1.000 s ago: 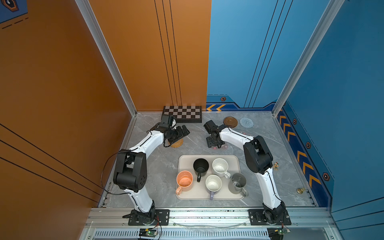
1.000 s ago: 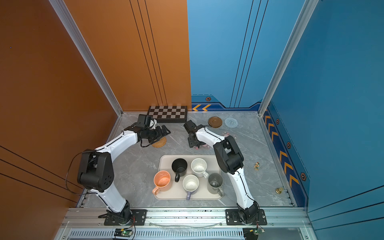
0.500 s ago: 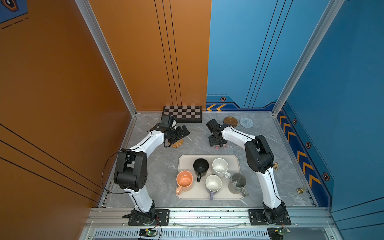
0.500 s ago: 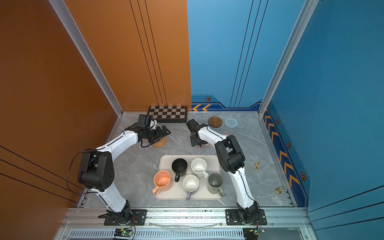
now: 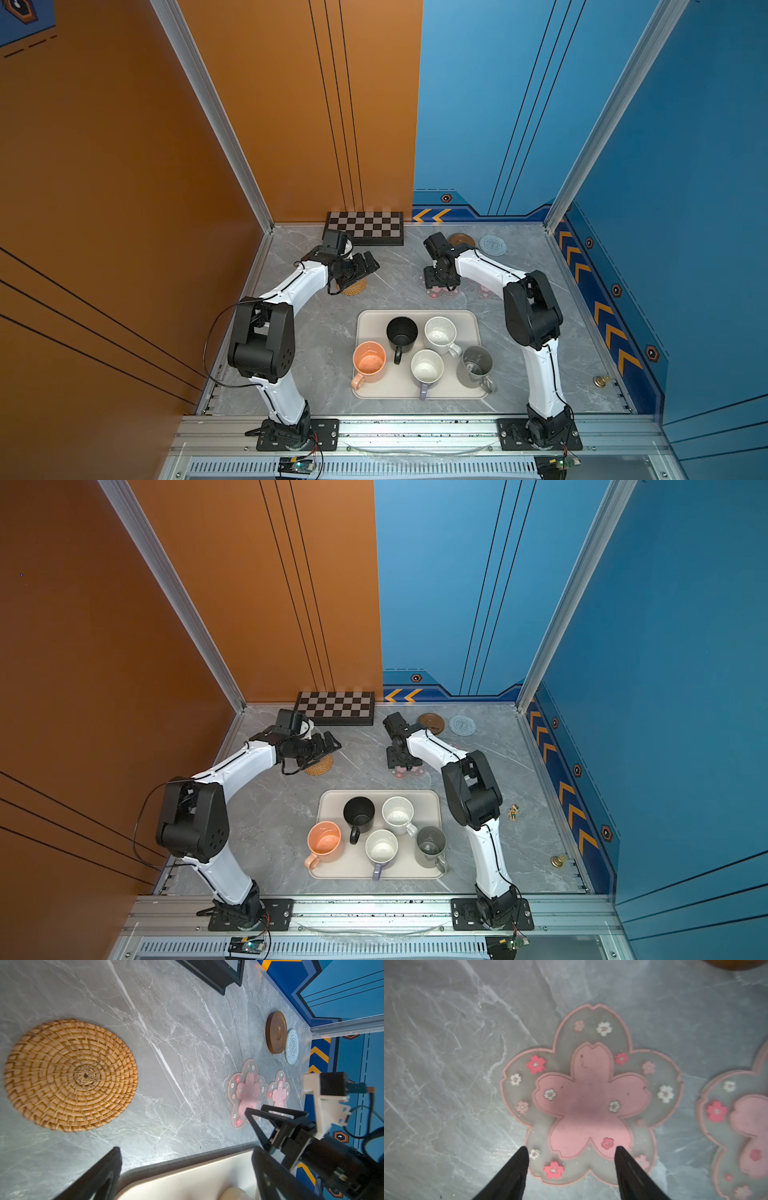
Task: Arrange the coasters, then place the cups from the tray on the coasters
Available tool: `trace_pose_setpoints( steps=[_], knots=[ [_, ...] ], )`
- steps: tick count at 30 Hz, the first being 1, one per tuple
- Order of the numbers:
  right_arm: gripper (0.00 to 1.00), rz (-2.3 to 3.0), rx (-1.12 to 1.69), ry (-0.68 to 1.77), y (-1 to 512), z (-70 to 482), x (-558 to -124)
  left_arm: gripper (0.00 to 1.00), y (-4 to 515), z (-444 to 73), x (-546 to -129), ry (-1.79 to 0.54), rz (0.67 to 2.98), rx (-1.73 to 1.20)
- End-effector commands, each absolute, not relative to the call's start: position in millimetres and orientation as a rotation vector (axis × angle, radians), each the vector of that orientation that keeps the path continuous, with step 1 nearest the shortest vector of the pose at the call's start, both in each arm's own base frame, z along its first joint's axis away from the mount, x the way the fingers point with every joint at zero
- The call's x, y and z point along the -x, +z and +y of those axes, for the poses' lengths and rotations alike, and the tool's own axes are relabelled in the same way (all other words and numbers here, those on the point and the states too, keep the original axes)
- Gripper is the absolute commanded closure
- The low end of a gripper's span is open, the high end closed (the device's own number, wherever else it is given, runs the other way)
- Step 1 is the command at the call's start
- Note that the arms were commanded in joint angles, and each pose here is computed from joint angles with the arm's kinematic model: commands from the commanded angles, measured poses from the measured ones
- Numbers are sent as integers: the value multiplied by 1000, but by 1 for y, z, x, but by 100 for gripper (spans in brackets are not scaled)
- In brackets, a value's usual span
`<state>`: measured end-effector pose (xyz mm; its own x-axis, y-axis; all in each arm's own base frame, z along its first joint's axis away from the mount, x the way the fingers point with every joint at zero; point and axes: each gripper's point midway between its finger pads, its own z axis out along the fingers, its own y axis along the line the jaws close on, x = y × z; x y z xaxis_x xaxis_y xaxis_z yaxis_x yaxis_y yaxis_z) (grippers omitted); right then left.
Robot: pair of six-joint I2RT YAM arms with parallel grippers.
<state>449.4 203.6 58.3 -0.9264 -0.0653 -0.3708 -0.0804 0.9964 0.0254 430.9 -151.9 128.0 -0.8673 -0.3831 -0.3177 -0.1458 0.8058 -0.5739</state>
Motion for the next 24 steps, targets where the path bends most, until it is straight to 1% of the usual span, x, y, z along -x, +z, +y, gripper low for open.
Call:
trace_pose_setpoints(
  steps=[1, 9, 17, 24],
  knots=[
    [32, 2732, 7, 101, 76, 183, -449, 2, 126, -151, -429, -695, 2607, 350],
    [34, 2731, -57, 99, 62, 153, -449, 2, 124, -154, -427, -679, 2619, 345],
    [34, 2719, -133, 276, 44, 162, -455, 2, 127, -153, -424, -655, 2622, 340],
    [34, 2745, -137, 289, 31, 163, -453, 2, 125, -154, -423, -647, 2631, 345]
  ],
)
